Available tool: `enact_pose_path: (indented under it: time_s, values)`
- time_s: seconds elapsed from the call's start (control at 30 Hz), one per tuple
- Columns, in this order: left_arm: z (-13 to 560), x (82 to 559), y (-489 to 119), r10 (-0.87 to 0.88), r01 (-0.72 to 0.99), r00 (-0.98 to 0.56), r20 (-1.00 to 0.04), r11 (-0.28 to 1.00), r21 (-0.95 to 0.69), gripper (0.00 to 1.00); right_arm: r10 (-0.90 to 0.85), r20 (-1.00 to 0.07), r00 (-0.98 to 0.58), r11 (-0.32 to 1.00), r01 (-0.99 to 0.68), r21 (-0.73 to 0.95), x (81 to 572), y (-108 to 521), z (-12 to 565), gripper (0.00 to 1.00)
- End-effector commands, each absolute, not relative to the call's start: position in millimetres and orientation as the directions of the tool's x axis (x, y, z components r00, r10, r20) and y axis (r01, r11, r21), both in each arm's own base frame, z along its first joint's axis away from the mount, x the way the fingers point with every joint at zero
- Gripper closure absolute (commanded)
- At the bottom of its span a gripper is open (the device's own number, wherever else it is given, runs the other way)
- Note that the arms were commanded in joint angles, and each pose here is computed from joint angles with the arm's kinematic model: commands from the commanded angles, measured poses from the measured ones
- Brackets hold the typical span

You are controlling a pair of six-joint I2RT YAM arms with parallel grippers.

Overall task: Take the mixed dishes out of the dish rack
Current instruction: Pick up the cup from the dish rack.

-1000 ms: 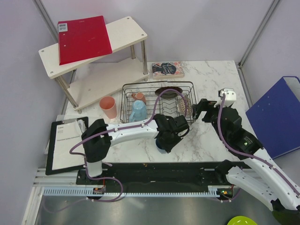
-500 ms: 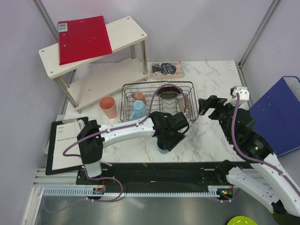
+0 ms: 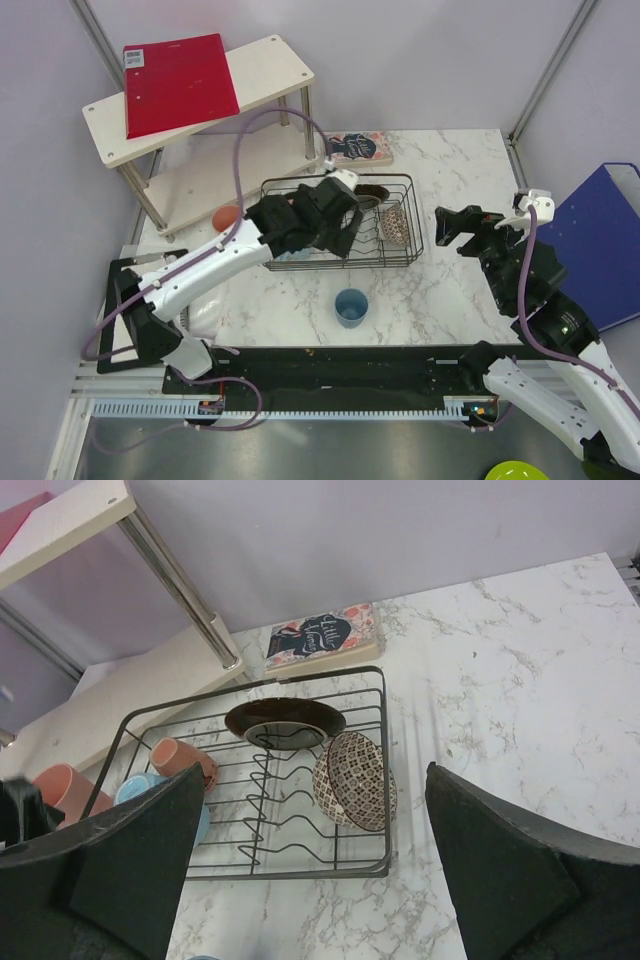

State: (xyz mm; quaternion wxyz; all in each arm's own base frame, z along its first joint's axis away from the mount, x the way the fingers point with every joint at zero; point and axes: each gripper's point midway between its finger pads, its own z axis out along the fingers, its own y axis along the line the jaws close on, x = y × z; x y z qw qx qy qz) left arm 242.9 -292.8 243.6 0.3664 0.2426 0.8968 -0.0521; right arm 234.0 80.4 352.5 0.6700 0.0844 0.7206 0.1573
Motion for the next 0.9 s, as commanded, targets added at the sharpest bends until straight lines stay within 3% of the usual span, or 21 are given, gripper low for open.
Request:
enact_pose_path:
  time_s: [0.0, 0.13, 0.33, 0.87]
  values:
    - [239, 289, -228, 0.062, 0.145, -0.691, -0.72, 0.988, -0.053, 0.01, 0.341, -0.938, -0.067, 0.935, -0.079, 0.346, 233, 77, 356, 0.02]
    - [228, 322, -182, -0.08, 0.022, -0.684, -0.725, 0.991, -0.13, 0.01, 0.335, -0.938, -0.091, 0.936, -0.078, 0.342, 235, 80, 342, 0.02]
    - [208, 343, -179, 0.072, 0.094, -0.702, -0.708, 0.996, 0.009, 0.01, 0.337, -0.933, -0.124, 0.933, -0.089, 0.348, 240, 89, 324, 0.02]
    - [169, 353, -215, 0.129, 0.224, -0.732, -0.669, 0.973, -0.058, 0.01, 0.332, -0.924, -0.192, 0.927, -0.117, 0.357, 244, 105, 294, 0.02]
